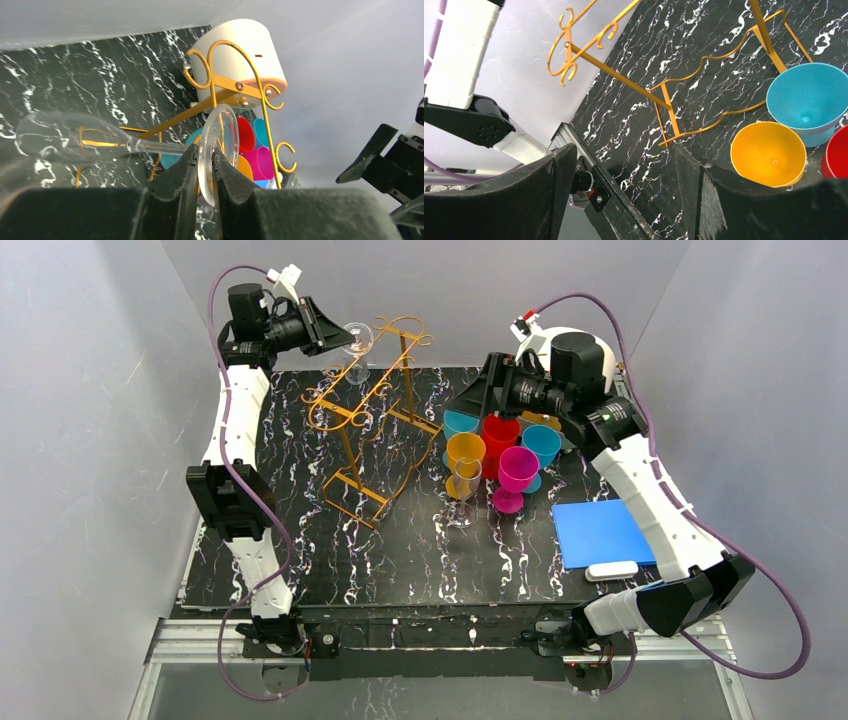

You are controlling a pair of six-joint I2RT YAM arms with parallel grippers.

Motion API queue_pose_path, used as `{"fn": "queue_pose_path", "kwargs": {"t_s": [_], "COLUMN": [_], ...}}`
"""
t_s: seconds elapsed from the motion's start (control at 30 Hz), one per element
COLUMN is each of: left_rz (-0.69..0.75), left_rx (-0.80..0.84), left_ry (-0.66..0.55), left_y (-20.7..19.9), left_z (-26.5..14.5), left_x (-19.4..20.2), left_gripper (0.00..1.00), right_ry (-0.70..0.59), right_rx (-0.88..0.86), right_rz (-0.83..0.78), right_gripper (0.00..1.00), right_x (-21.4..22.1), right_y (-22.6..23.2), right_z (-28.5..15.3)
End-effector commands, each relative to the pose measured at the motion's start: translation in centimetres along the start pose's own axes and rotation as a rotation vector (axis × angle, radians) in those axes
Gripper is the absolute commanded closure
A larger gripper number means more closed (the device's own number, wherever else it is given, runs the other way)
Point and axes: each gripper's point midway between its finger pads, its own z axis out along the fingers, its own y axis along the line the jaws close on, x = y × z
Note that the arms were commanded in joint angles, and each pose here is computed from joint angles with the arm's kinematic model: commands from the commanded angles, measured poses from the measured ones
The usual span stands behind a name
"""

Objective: Take the wine glass off the wine glass rack
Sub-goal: Pick up the wine glass from the wine rack.

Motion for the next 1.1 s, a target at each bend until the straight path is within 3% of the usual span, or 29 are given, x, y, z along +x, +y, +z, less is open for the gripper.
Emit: {"fn": "queue_pose_path", "kwargs": {"t_s": [0.0,0.37,0.47,0.67,1.07], "left_rz": [0.044,0.047,0.053,0.040,0.006], "left_rx": [-0.068,-0.046,-0.083,0.006,0.115], "left_ry": [-0.035,-0.029,-0.085,-0.203,-0.180], "left_y": [-0.3,-1.4,-1.7,-3.9,-4.9], "left_z": [-0.3,-0.7,-1.1,-1.1,-0.5], "left_x": [-1.1,-1.3,-2.5,-4.8,-4.6], "left_gripper": [1.00,1.00,1.00,1.00,1.00], "right_ry": [0.006,0.030,0.030,0.040,0.045], "right_rx": [0.010,0.021,0.010,-0.053,-0.038], "right_rz": [0.012,0.036,0.042,0.072,0.098], "right_gripper": [0.20,0.18,0.18,0.17,0.18], "right_x": [0.7,1.2,1.2,1.4,1.5], "right_y": [-0.8,-1.4,-1.3,-0.5,-1.1], "right_z": [0.6,1.3,1.4,1.8,2.4]}}
